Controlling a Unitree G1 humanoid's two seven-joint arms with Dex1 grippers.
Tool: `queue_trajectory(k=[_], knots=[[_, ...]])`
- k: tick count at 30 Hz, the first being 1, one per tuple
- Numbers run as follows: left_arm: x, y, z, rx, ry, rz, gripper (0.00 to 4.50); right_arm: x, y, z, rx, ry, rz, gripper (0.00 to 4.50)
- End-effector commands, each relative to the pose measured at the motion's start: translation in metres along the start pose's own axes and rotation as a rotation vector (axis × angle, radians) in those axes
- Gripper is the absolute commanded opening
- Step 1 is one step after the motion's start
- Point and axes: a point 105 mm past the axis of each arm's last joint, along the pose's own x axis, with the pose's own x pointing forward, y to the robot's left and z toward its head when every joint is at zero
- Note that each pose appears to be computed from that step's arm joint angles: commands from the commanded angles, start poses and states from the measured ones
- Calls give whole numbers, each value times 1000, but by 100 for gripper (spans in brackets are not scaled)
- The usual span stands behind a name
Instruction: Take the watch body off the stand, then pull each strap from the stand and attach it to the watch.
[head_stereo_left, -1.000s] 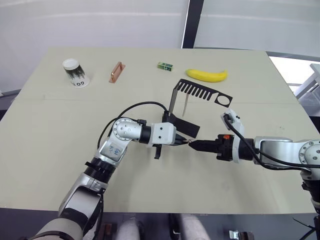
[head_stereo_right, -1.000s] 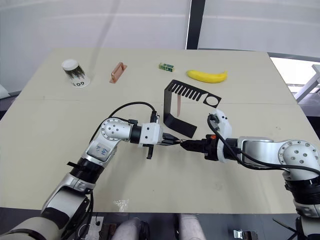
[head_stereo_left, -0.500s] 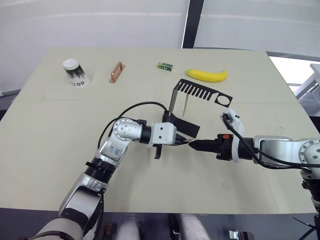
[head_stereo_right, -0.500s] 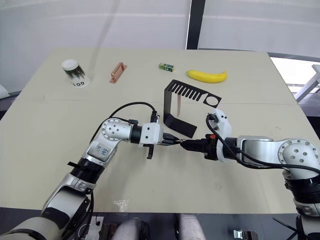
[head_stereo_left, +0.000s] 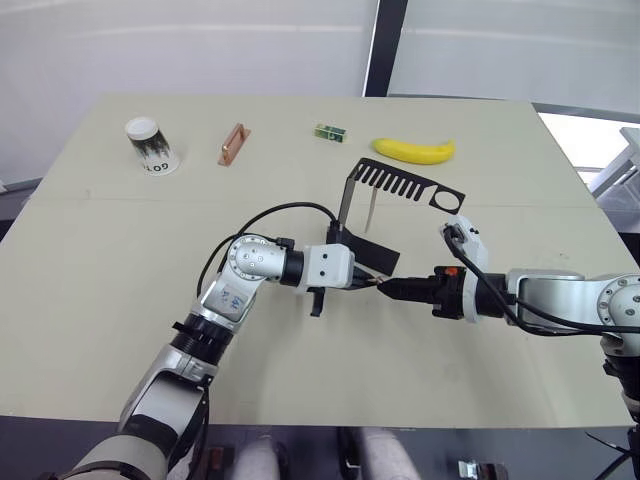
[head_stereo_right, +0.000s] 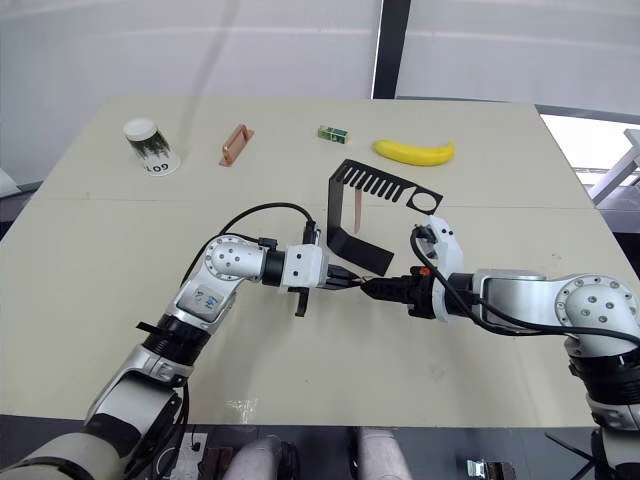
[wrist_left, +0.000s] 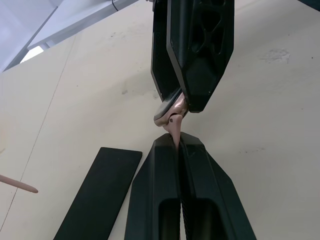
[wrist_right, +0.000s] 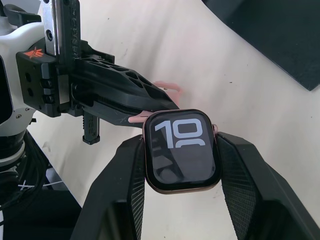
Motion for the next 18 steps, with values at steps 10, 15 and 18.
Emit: queue_trajectory(k=[10,15,18], knots=[[18,4,28,78,-91,-18,0,6,41,-3,-83,16,164,161],[18,4,28,78,-88,-19,0,7,41,-3,-82,14,163,161],[17,4,27,79,-89,-18,0,7,40,-3,-80,14,160,161]])
